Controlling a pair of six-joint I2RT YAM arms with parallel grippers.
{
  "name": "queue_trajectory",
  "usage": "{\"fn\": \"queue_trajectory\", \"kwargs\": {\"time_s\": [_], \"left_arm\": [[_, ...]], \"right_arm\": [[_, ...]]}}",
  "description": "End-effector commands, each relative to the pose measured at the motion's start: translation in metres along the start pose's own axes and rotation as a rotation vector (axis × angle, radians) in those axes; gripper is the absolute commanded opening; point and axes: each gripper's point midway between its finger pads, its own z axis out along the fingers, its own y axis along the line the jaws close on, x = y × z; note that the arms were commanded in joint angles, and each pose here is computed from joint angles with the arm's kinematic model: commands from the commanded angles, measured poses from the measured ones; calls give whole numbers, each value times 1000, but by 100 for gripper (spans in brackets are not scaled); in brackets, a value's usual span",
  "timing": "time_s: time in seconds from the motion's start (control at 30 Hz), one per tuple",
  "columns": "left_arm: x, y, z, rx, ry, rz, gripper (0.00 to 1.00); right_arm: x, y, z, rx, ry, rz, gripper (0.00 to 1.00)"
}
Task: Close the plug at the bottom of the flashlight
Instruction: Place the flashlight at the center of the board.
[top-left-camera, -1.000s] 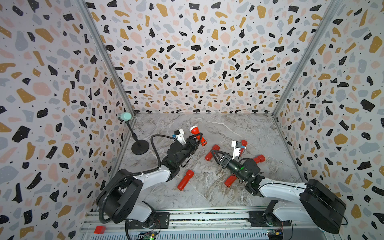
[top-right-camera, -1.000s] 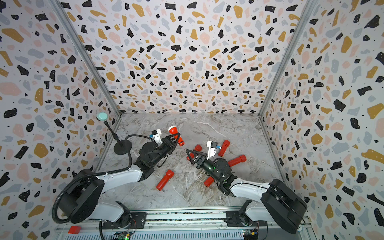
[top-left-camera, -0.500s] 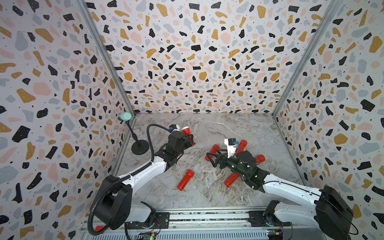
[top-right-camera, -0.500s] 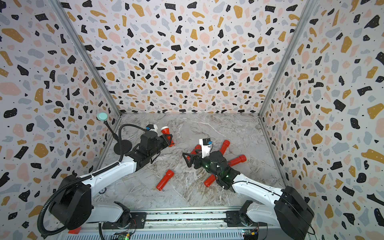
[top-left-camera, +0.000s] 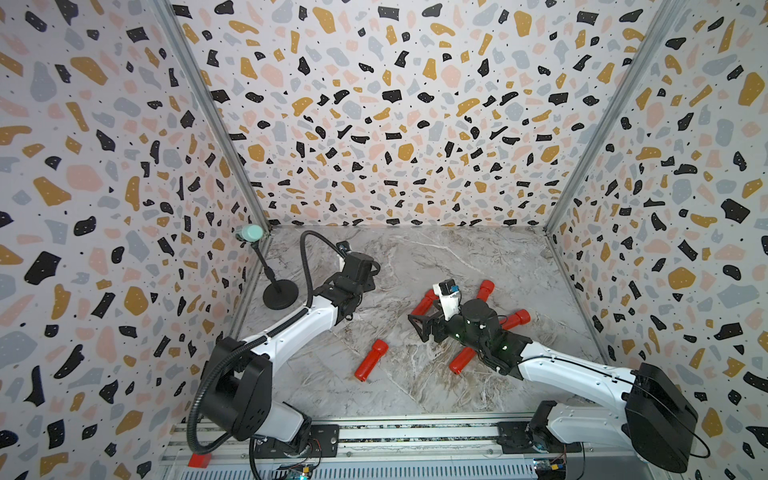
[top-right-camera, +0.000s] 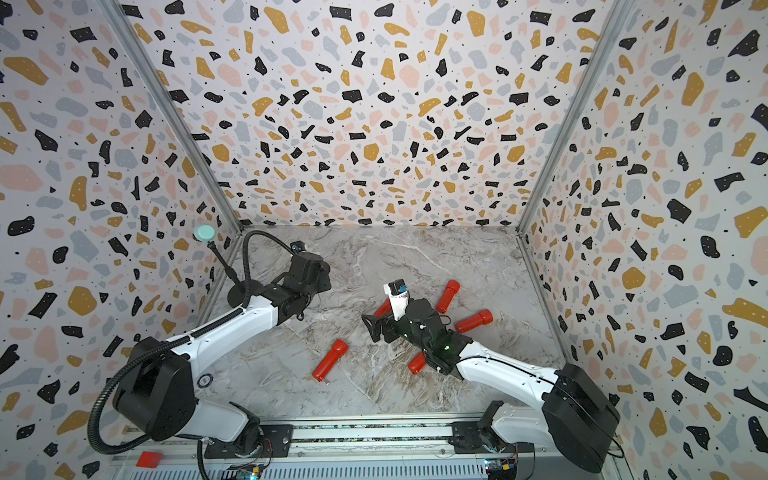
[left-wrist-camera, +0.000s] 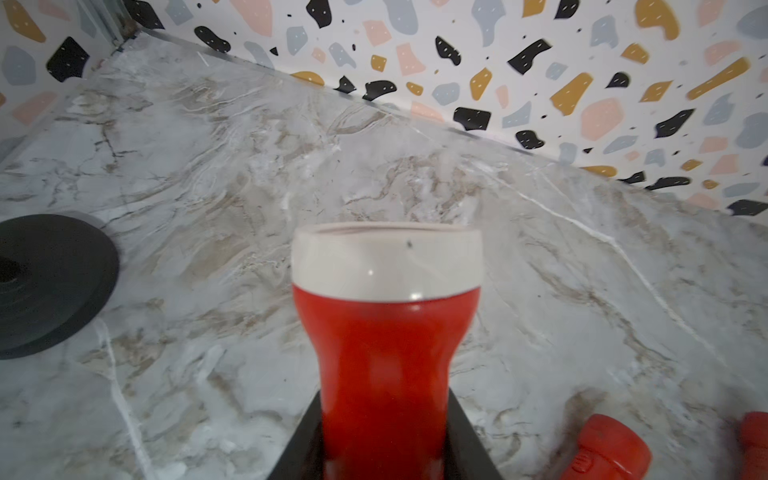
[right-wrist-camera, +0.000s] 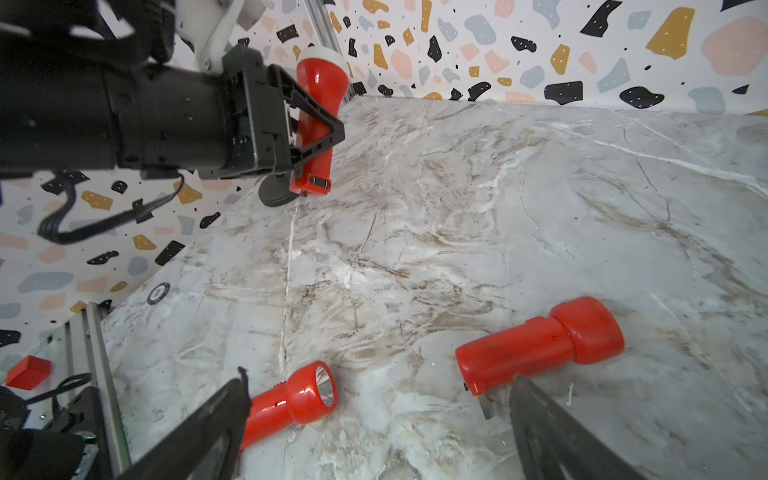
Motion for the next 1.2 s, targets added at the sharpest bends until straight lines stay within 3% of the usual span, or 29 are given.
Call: {"fn": "queue_trajectory", "kwargs": {"time_s": [0.0,0.3,0.73,1.17], "left_arm": [[-10,17,6,-95,-4,93,0],[-2,25,38,-95,92,184,0],[21,37,79,-181,188,359,0],[40,53,115,-216,278,399,0]], "right_arm": [[-11,-1,-1,68,-30,-86,99],[14,0,-1,102,-12,-128,99],[28,24,0,12,6,-169,99],[36,29,6,15,23,-204,99]]}}
